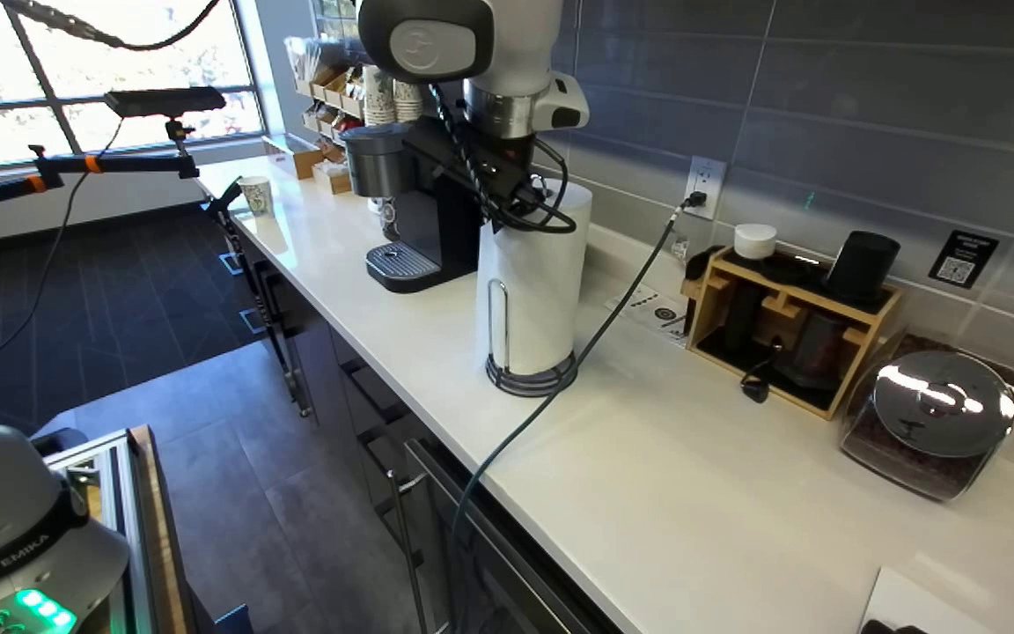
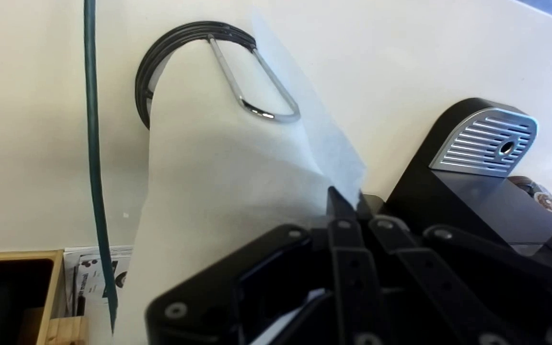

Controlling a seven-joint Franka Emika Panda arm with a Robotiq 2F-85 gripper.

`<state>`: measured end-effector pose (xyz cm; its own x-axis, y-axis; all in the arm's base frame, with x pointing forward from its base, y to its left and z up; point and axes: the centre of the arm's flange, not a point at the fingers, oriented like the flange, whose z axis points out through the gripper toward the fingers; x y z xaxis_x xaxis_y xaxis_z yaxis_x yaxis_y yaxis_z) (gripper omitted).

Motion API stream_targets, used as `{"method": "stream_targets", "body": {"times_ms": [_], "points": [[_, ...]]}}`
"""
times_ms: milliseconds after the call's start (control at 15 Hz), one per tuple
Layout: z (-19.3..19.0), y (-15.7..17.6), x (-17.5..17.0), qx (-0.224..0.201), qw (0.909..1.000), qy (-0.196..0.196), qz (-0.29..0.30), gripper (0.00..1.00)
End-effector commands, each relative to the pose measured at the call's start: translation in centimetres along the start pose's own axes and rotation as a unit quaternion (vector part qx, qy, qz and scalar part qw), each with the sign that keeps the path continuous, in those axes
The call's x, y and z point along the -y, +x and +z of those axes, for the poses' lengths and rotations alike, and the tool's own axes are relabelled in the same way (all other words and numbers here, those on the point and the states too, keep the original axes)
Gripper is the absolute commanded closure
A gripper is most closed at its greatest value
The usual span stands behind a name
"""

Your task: Tear one paper towel from the roll.

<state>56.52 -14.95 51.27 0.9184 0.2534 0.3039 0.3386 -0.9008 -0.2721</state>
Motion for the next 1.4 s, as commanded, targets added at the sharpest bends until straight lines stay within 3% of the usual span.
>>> {"method": "stream_targets", "body": {"times_ms": [0,1067,1333], "points": [[-1.4,0.2,1.2,-0.029,0.9995,0.007,-0.011,1.00],[-8.1,-0.1,2.2,-0.113,0.9911,-0.069,-0.016,1.00],[-7.5,-0.5,0.9,-0.099,0.9916,-0.083,-0.006,1.00]]}}
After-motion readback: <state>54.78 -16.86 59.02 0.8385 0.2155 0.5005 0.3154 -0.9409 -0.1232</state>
